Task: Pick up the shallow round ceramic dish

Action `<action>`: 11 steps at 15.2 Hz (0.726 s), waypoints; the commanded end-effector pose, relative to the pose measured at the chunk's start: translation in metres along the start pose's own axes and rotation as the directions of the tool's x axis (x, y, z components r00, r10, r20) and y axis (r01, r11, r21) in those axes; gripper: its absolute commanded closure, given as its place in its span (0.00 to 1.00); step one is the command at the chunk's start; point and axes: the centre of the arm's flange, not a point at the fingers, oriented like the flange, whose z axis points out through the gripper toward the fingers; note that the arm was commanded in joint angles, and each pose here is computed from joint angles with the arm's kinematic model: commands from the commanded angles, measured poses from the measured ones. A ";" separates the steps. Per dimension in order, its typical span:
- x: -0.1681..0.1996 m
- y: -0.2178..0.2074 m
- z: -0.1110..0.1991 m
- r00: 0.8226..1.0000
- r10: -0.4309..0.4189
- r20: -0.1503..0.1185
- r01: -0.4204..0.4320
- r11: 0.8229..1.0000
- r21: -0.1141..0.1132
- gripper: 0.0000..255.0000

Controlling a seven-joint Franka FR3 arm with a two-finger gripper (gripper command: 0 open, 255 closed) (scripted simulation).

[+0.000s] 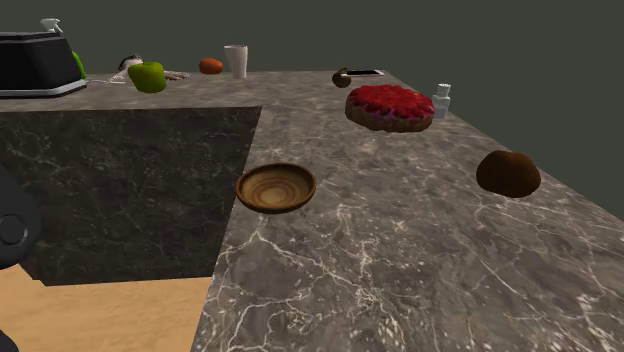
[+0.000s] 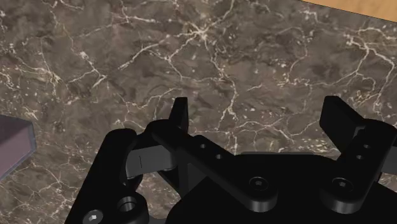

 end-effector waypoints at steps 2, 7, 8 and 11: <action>0.005 -0.009 0.006 1.000 -0.009 -0.003 0.009 1.000 0.013 0.00; 0.029 -0.053 0.032 0.998 -0.055 -0.020 0.057 0.996 0.075 0.00; 0.034 -0.063 0.037 0.998 -0.064 -0.023 0.066 0.994 0.088 0.00; 0.048 -0.091 0.051 0.995 -0.091 -0.035 0.095 0.988 0.125 0.00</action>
